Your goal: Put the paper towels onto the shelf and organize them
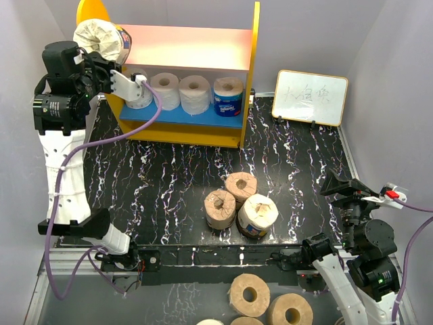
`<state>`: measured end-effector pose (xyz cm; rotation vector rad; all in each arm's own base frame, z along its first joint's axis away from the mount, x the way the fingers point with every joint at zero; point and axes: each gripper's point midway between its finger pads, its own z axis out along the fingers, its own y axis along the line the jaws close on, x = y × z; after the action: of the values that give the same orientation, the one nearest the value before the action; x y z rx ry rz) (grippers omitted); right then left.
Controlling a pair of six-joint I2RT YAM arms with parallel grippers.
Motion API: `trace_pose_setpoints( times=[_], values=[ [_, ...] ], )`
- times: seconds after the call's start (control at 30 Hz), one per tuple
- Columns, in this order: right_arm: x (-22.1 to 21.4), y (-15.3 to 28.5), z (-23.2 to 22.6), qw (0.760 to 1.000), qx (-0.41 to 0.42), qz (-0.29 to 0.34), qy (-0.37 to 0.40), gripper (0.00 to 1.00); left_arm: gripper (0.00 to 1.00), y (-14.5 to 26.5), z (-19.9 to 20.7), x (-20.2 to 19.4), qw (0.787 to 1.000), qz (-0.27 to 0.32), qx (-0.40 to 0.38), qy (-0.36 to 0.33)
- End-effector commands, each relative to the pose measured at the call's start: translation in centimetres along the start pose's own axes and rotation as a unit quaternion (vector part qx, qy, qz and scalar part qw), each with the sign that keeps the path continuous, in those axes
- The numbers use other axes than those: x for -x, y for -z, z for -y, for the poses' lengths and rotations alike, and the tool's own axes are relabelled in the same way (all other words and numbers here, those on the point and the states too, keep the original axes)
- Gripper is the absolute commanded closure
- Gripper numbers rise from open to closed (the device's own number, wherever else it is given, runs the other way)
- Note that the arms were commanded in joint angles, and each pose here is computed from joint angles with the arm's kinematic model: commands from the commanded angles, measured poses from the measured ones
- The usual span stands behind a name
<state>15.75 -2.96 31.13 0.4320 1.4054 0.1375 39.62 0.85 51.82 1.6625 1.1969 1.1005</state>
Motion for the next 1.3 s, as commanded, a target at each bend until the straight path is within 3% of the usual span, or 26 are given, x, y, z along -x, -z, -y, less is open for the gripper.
trace_pose_setpoints(
  times=[0.0, 0.5, 0.83, 1.27],
  values=[
    [1.1, 0.1, -0.5, 1.0, 0.013, 0.02, -0.014, 0.16, 1.0, 1.2, -1.0, -0.3, 1.0, -0.007, 0.027, -0.002],
    [1.1, 0.1, -0.4, 1.0, 0.011, 0.021, -0.015, 0.16, 1.0, -1.8, -1.2, -0.7, 0.999, -0.015, 0.047, 0.003],
    [1.2, 0.2, -0.3, 1.0, 0.01, 0.023, -0.015, 0.15, 0.95, -3.7, -1.4, -0.6, 0.999, -0.008, 0.051, 0.006],
    [1.2, 0.2, -0.3, 1.0, 0.009, 0.023, -0.015, 0.15, 0.6, -4.7, -3.3, -0.5, 0.994, -0.003, 0.11, 0.011]
  ],
)
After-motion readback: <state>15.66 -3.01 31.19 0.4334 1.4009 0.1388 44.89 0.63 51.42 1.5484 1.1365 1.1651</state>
